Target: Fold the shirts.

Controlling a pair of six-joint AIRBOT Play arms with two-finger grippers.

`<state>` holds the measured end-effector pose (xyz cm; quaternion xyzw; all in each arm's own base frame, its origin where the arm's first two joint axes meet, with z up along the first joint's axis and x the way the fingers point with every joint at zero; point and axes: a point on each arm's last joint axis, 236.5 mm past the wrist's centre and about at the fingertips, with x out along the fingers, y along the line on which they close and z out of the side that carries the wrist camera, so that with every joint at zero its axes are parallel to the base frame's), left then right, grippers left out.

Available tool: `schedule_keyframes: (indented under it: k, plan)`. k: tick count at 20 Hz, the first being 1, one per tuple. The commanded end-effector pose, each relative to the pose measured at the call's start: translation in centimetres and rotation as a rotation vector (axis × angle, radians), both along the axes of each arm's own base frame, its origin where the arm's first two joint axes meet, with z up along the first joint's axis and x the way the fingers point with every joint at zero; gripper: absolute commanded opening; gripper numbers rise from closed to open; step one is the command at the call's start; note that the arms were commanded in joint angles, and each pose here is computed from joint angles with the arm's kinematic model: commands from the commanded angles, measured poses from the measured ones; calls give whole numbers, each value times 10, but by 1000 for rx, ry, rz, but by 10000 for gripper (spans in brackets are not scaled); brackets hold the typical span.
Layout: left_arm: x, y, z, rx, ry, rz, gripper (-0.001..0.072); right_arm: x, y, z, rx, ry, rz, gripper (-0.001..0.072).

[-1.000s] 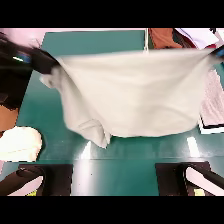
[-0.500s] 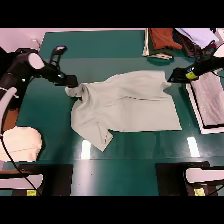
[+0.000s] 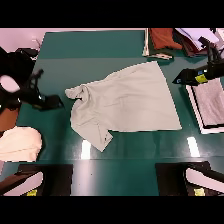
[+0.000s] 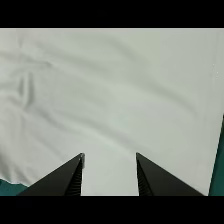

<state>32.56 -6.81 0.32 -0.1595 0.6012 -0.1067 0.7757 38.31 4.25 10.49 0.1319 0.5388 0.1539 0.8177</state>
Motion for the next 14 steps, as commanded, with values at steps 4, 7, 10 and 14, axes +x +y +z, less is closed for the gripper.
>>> schedule_keyframes:
  k: [4,7,10,14]
  plan:
    - [-54,-38,-59,-210,103,99,548,-24,10,10,22,-55,-8,384]
    - [-58,-53,-65,-211,92,62,548,-24,15,14,46,-62,-6,383]
    - [-59,-67,-73,-187,74,49,548,-26,20,13,47,-58,9,381]
    - [-54,-70,-72,-190,69,65,302,-30,20,12,42,-44,18,380]
